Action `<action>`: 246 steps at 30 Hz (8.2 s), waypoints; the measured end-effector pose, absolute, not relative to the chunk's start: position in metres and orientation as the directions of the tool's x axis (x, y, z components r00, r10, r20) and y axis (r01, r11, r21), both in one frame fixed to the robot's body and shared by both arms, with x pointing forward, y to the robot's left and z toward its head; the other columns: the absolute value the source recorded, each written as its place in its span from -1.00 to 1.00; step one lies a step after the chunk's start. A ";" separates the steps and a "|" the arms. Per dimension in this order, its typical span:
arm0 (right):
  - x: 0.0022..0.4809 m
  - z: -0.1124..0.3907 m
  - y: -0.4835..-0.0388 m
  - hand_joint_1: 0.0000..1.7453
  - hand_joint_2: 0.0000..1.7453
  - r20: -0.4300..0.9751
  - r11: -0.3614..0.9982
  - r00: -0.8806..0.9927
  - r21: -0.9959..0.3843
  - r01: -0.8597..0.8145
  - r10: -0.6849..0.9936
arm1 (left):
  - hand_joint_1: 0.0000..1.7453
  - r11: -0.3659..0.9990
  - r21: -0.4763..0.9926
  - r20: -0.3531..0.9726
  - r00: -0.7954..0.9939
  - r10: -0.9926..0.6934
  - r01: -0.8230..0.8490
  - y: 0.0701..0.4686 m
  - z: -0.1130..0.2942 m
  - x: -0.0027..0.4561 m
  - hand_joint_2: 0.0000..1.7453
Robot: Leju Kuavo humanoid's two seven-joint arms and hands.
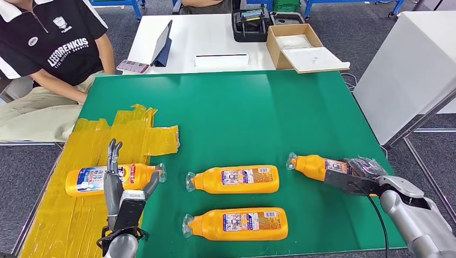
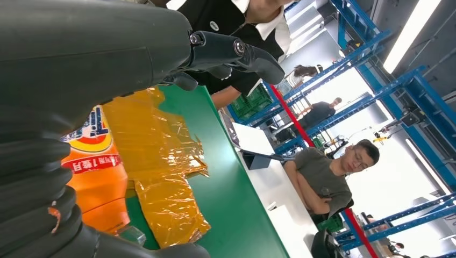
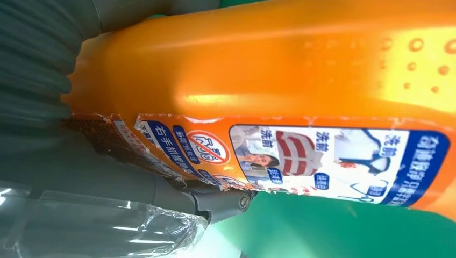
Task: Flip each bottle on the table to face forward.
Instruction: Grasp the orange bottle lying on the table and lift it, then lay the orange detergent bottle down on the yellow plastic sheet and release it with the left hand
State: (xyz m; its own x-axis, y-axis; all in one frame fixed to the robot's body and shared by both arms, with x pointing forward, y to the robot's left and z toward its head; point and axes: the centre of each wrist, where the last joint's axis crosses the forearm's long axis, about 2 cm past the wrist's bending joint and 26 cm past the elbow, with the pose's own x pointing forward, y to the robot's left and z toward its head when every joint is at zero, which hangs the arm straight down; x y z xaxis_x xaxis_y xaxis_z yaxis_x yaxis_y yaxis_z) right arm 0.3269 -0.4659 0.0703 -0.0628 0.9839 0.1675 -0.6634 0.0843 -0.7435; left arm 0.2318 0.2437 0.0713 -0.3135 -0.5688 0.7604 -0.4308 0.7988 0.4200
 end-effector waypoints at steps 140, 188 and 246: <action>0.254 0.097 -0.047 1.00 1.00 0.646 0.600 -0.682 -0.709 -0.370 0.343 | 1.00 0.912 -0.279 0.855 -0.356 0.378 0.300 0.176 0.154 0.249 1.00; 0.226 0.102 -0.097 -1.00 1.00 0.662 0.798 -0.708 -0.553 -0.240 0.246 | 1.00 0.964 -0.266 0.784 -0.579 0.225 0.014 0.216 0.172 0.269 1.00; 0.184 0.147 -0.275 -1.00 1.00 0.620 0.811 -0.528 -0.376 0.448 0.580 | 1.00 -0.362 0.837 -0.162 0.445 -0.881 -0.410 0.391 0.192 0.244 1.00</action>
State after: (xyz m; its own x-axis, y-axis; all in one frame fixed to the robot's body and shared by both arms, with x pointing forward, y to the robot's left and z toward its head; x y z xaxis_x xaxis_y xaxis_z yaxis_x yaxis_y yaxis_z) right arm 0.1839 -0.2755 0.1468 -0.5284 0.5796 0.6204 0.4477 0.8111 -0.3765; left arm 0.2445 0.3907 0.1918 0.4453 -0.8805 -0.1623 -0.4098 -0.3616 0.8375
